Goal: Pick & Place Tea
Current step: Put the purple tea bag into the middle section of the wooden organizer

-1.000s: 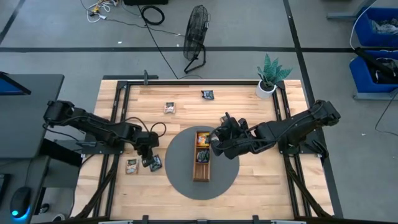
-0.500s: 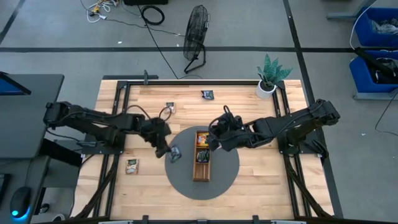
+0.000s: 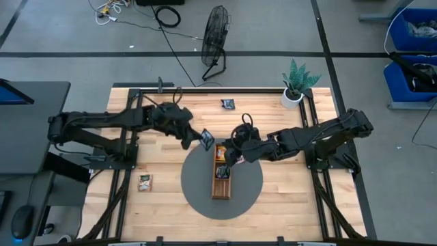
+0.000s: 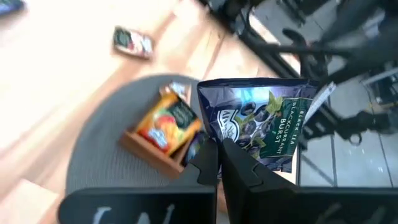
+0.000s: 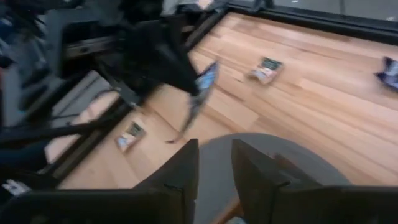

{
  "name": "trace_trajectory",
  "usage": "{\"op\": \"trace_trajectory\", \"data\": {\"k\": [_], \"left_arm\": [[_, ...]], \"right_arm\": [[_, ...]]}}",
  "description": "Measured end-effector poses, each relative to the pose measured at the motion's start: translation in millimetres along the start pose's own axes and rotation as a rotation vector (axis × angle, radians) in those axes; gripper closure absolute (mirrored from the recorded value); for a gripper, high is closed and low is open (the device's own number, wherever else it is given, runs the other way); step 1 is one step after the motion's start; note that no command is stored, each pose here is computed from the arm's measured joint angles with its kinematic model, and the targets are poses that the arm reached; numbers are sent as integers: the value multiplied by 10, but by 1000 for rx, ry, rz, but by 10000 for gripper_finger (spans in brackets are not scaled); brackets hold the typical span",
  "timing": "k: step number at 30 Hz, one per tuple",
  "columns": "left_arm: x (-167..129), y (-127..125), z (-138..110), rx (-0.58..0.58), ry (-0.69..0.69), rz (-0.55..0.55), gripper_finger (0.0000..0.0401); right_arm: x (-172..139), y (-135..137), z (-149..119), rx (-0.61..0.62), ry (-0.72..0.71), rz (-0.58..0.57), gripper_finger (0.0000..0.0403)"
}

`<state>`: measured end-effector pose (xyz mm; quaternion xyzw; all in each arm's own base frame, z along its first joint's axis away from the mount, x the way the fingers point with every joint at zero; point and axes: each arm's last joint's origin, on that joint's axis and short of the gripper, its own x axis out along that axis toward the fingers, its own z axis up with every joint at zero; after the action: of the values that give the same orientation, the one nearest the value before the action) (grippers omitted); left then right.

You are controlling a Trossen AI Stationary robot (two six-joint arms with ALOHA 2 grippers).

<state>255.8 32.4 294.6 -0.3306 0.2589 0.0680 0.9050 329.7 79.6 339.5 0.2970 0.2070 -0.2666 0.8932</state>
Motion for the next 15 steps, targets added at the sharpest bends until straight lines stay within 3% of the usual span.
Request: {"op": "trace_trajectory", "data": {"k": [10,15], "left_arm": [[-88,15,216,-11,-106,8,397],[-89,1,233,-13,-125,-5,397]], "right_arm": [[69,80,228,106,-72,167,208],[148,-16,328,171,-83,132,193]]}}
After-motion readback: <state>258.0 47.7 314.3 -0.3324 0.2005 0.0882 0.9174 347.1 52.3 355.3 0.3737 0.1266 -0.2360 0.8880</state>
